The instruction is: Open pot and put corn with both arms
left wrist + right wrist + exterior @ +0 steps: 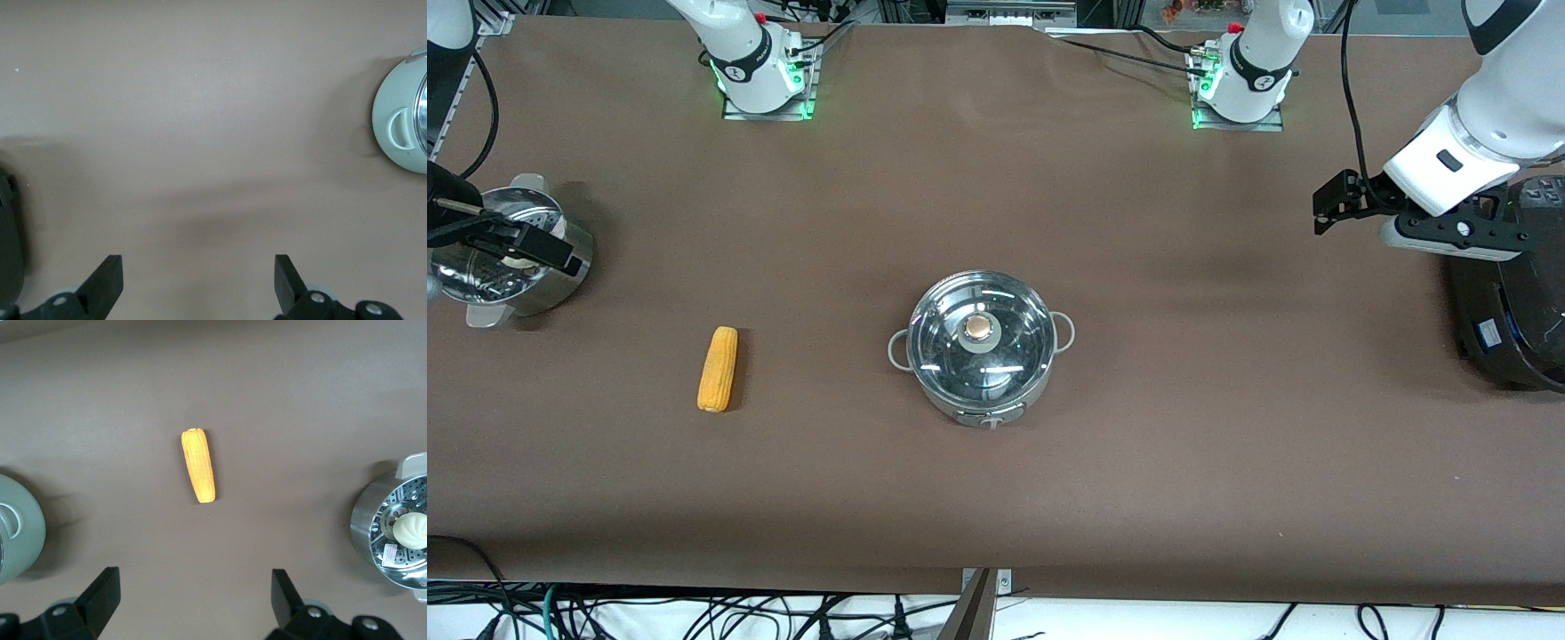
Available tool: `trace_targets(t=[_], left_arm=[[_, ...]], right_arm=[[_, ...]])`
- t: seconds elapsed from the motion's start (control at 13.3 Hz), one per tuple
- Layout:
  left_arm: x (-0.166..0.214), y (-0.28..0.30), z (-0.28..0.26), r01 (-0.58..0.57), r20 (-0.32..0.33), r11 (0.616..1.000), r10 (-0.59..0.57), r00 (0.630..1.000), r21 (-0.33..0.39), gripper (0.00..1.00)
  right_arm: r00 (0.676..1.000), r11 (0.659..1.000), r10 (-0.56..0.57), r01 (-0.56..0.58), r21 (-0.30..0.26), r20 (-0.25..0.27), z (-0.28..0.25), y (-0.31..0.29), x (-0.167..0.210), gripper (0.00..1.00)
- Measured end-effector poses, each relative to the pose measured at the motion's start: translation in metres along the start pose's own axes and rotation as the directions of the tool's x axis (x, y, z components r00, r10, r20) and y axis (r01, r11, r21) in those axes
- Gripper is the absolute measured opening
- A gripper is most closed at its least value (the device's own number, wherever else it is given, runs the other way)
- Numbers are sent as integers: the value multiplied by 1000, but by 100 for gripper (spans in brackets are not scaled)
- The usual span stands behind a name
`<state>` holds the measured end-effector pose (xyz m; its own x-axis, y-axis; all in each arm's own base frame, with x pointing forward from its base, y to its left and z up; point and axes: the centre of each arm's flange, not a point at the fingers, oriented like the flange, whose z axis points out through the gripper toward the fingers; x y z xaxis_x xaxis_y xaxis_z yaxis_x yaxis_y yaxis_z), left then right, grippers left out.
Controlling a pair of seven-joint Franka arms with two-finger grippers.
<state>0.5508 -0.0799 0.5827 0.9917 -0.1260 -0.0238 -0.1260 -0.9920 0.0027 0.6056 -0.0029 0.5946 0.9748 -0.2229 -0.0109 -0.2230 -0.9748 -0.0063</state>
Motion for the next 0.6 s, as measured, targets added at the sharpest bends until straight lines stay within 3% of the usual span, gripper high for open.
trace_targets(t=[0.6], left_arm=[[0, 2, 0, -4, 0, 1000, 4, 1000, 0, 100]], right_arm=[[1000, 1000, 0, 0, 0, 0, 0, 0, 0, 100]])
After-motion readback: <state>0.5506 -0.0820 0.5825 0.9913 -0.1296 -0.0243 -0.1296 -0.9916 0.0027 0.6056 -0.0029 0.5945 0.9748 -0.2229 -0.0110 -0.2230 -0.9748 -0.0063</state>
